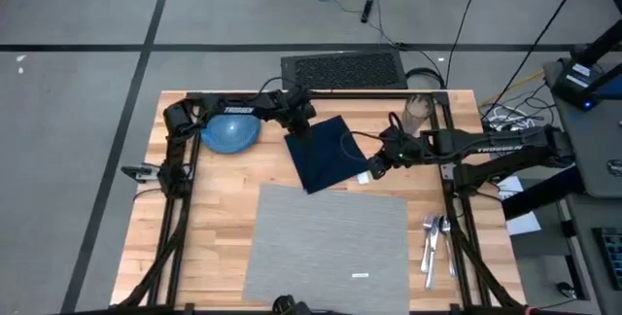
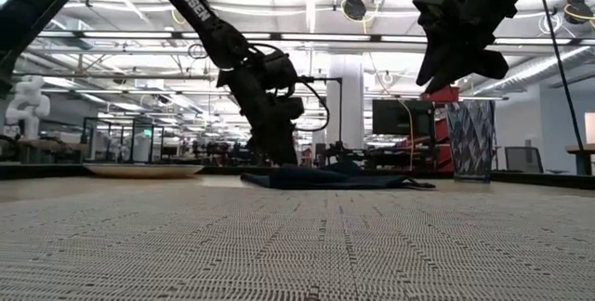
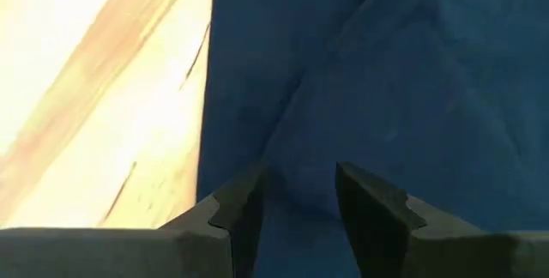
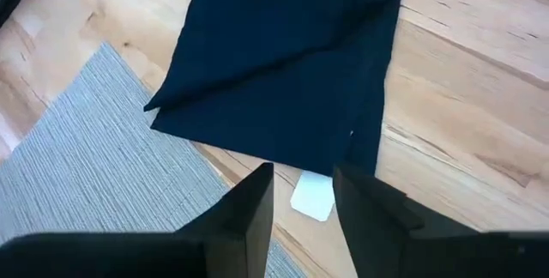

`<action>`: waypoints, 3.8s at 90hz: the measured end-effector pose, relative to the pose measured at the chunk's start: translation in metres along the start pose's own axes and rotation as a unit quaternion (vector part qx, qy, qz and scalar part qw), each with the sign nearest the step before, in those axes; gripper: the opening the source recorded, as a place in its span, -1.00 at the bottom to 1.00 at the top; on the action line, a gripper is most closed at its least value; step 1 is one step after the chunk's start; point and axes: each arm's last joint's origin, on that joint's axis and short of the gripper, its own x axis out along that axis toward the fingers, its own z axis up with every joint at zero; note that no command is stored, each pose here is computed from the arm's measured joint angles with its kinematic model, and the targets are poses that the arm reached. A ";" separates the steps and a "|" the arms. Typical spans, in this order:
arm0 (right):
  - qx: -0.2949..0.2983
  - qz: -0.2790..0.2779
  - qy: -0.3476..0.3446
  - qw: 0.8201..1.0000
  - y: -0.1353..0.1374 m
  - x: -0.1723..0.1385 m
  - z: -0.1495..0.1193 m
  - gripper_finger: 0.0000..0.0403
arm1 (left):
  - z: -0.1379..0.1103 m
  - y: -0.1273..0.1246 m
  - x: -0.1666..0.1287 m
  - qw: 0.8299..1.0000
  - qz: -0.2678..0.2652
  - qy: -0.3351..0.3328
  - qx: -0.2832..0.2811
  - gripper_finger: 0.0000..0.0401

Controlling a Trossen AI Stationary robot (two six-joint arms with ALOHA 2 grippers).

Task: Set table place
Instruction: Fold the dark blue napkin

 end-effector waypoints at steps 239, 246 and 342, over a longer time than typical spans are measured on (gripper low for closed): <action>0.043 -0.031 -0.023 0.998 -0.004 0.000 0.001 -0.46 | -0.005 -0.028 0.012 0.993 -0.093 0.061 -0.040 -0.25; 0.042 -0.031 -0.023 0.998 -0.003 0.000 0.001 -0.46 | -0.005 -0.035 0.014 0.994 -0.086 0.063 -0.031 -0.25; 0.043 -0.015 -0.002 0.999 -0.002 0.000 0.000 -0.46 | -0.052 -0.068 -0.004 0.944 -0.132 0.300 0.034 -0.25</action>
